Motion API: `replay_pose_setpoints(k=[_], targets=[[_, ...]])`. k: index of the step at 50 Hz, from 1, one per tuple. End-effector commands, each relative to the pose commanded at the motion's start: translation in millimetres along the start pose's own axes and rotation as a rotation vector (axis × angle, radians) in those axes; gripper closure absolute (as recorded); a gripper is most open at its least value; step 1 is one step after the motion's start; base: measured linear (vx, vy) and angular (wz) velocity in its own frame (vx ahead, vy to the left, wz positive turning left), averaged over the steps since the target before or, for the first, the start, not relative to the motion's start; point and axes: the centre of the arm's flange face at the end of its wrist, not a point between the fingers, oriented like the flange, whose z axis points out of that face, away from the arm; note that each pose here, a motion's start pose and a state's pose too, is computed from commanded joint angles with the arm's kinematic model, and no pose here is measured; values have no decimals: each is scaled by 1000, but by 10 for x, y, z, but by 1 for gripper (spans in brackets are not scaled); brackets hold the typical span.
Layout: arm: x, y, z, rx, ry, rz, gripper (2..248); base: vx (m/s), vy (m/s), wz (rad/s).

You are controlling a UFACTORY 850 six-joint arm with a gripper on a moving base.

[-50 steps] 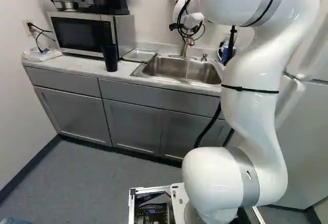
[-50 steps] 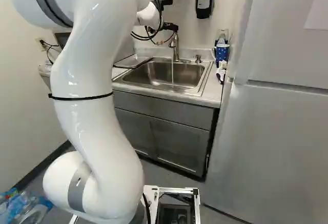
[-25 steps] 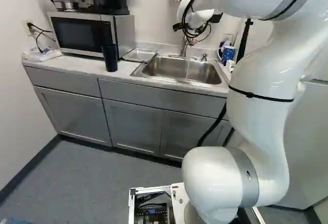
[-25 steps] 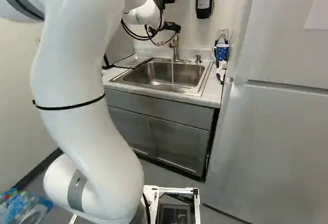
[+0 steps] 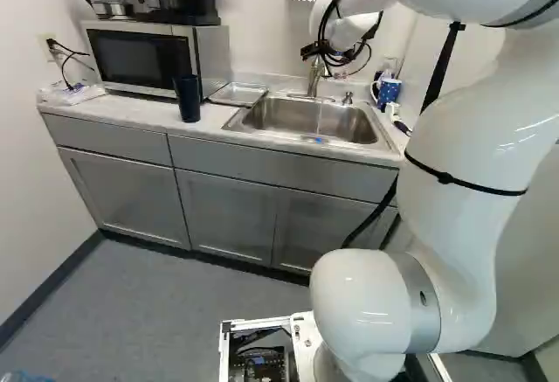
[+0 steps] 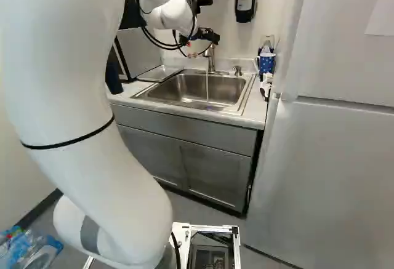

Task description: Rinse the cup and place it in the tray

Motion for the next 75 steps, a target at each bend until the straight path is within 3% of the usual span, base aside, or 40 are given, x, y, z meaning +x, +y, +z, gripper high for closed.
replay_pose_setpoints(k=[39, 49, 75], targets=[[-635, 232, -690, -39, -377, 29, 3, 0, 0, 0], [-705, 278, -824, -48, -375, 36, 3, 0, 0, 0], [-705, 269, -824, -47, -375, 35, 3, 0, 0, 0]])
